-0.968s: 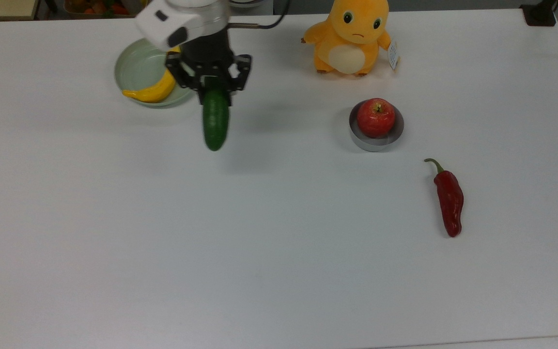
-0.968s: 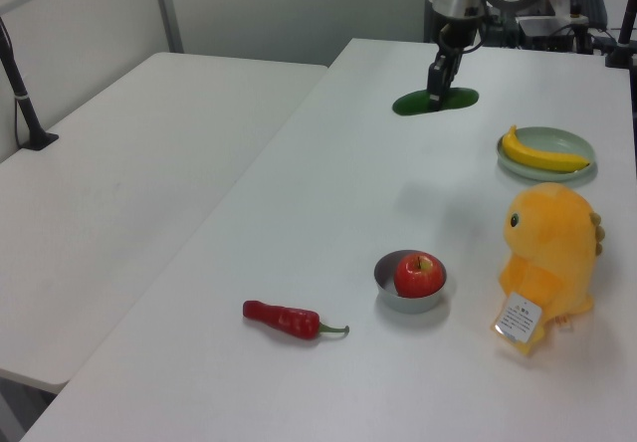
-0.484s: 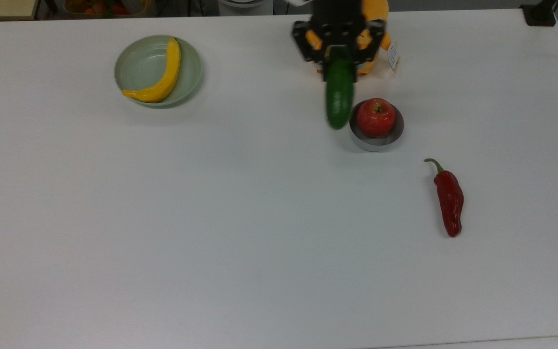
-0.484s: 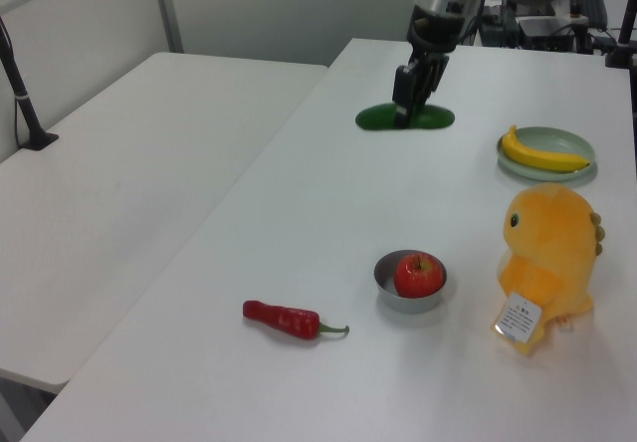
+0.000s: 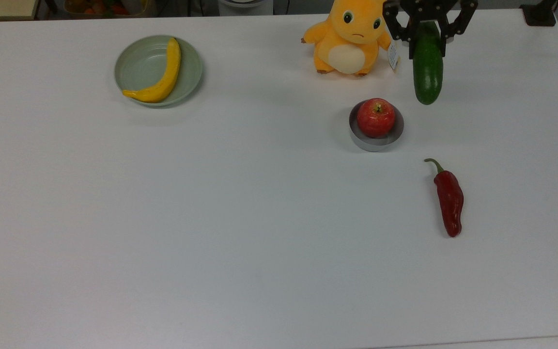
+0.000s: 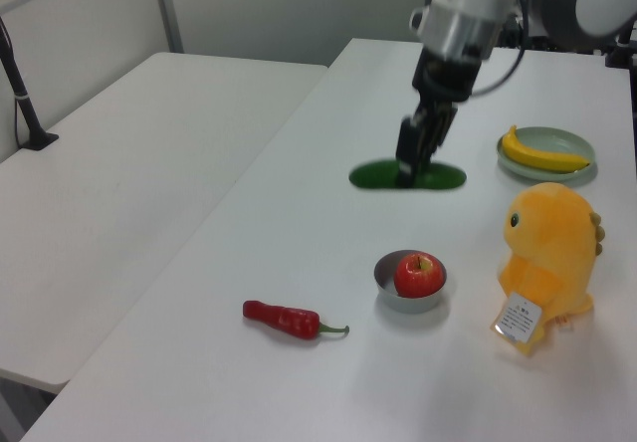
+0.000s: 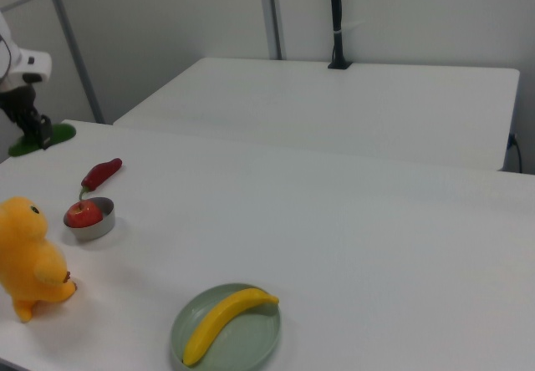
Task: Put the cucumber on the left side of the bowl
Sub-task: 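Carry the cucumber past the plush toy toward the apple bowl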
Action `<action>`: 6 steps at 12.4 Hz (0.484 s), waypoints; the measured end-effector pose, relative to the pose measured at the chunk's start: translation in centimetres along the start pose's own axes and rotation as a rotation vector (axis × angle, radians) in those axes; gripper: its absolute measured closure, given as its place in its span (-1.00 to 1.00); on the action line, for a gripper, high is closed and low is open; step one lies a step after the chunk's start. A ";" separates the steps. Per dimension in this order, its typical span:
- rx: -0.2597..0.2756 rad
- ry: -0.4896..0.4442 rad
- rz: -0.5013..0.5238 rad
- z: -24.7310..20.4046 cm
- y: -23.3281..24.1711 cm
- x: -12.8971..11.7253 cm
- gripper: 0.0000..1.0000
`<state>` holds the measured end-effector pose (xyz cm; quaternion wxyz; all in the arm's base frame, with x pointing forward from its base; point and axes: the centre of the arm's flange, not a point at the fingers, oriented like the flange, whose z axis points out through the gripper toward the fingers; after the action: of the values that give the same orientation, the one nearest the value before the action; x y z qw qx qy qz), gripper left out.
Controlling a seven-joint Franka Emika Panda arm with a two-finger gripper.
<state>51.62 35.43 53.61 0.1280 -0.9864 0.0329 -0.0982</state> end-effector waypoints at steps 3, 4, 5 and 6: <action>-0.064 -0.046 -0.062 7.8 -1.8 -1.7 0.05; -0.082 -0.059 -0.082 10.3 -2.4 -2.4 0.05; -0.097 -0.074 -0.097 12.1 -2.8 -3.1 0.05; -0.110 -0.085 -0.116 13.4 -3.1 -3.6 0.05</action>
<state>50.91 42.00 41.08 0.0692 -0.9954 -0.0242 -0.0618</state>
